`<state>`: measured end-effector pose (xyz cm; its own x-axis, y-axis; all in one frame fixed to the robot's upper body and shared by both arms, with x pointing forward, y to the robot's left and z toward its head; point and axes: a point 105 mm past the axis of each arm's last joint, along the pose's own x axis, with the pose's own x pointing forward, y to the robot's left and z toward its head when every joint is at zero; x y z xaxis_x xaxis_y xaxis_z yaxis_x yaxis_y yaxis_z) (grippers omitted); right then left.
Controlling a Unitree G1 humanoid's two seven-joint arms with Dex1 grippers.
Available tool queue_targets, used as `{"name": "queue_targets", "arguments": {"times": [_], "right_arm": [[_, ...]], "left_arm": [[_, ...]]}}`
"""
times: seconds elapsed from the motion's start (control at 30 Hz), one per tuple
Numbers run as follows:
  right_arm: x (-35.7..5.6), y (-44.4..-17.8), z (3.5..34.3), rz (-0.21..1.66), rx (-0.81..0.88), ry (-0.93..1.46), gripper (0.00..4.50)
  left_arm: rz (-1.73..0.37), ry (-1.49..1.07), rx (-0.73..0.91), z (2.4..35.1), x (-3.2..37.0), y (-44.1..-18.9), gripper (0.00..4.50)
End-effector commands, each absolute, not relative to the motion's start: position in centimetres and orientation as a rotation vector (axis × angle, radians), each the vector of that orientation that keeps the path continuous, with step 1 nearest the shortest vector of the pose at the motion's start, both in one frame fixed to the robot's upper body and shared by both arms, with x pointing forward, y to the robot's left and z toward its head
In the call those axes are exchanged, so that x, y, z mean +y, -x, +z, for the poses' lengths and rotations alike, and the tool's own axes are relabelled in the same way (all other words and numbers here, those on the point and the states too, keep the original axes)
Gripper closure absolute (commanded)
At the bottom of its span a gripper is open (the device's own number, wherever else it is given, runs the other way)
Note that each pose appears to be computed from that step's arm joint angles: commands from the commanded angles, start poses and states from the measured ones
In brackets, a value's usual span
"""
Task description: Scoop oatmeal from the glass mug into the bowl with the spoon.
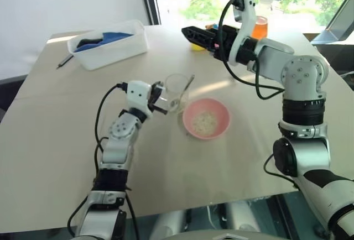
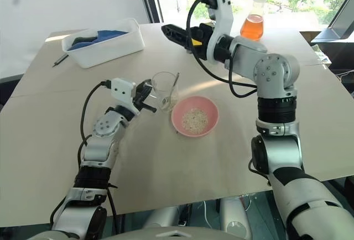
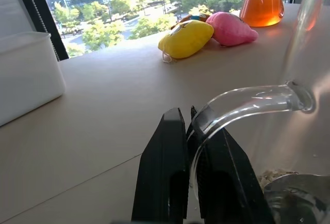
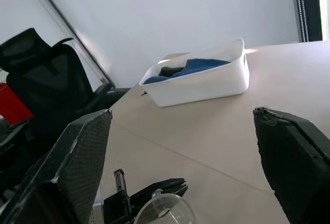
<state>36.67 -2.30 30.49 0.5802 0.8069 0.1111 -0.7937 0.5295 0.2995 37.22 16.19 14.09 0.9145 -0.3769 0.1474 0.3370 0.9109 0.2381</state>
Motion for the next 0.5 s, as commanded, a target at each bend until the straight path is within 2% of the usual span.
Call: {"name": "queue_targets", "arguments": {"times": [0.03, 0.07, 0.13, 0.5], "right_arm": [[-2.73, -36.23, 33.23, 0.97, -0.058, -0.334, 0.09], [-2.8, -36.25, 33.24, 0.967, -0.06, -0.335, 0.09], [-2.92, -36.32, 33.21, 0.962, -0.06, -0.336, 0.09], [-3.14, -36.62, 33.46, 0.95, -0.072, -0.342, 0.09]], "left_arm": [[-0.36, -0.242, -0.08, 11.25, 16.96, -37.02, 3.42], [-0.361, -0.243, -0.079, 11.23, 16.95, -37.03, 3.11], [-0.361, -0.247, -0.077, 11.2, 16.92, -37.07, 2.13], [-0.33, -0.268, -0.104, 11.86, 17.51, -36.94, 2.13]]}}
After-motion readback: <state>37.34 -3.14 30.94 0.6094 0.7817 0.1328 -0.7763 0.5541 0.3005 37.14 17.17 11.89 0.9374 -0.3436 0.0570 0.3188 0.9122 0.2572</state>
